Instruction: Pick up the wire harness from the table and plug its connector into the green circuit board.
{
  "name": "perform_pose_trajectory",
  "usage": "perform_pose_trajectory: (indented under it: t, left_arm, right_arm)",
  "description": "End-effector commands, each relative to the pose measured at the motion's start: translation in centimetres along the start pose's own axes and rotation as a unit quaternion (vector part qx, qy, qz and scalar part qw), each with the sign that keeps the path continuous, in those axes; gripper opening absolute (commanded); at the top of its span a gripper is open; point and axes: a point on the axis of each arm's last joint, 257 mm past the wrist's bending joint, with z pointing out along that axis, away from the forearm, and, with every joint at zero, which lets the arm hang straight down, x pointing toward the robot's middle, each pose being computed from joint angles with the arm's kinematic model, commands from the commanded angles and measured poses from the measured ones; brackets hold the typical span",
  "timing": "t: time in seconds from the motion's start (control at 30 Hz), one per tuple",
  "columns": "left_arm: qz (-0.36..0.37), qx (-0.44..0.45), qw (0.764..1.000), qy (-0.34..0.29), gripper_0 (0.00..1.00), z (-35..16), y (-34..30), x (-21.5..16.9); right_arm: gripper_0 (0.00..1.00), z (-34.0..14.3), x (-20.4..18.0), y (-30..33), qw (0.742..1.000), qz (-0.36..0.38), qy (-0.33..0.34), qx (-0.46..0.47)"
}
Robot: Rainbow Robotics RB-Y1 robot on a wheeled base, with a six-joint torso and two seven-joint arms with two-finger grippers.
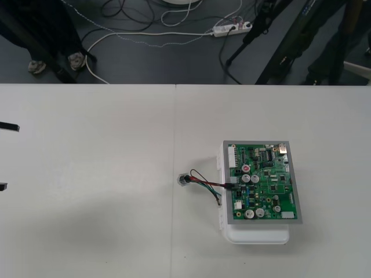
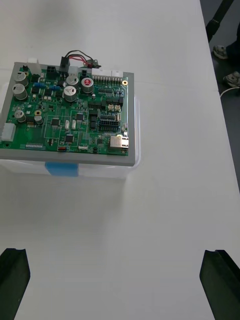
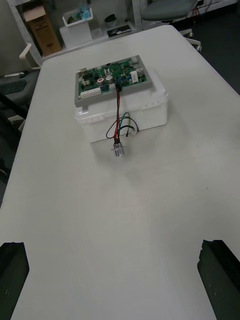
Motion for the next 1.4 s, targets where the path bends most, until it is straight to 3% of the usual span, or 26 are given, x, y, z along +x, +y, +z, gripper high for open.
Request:
perform_pose_trajectory:
  t: [0.03,0.4,1.4]
  left_arm:
    - [-0.033,0.021,0.999,0.012,1.0,-2.0,0.2,-1.8]
    - [-0.043,0.025,0.998,0.026,1.0,-2.1,0.0,-1.1]
    - [-0.047,0.027,0.998,0.029,1.0,-1.9,-0.2,-0.9]
  right_arm:
    - [1.0,-2.3,0.5,-0.1,1.0,0.004,0.024,0.007]
    - [1.0,-3.5,2.0,-0.1,0.998,0.006,0.052,0.018]
    - [1.0,-2.4,0.4,0.9,1.0,0.016,0.011,0.009]
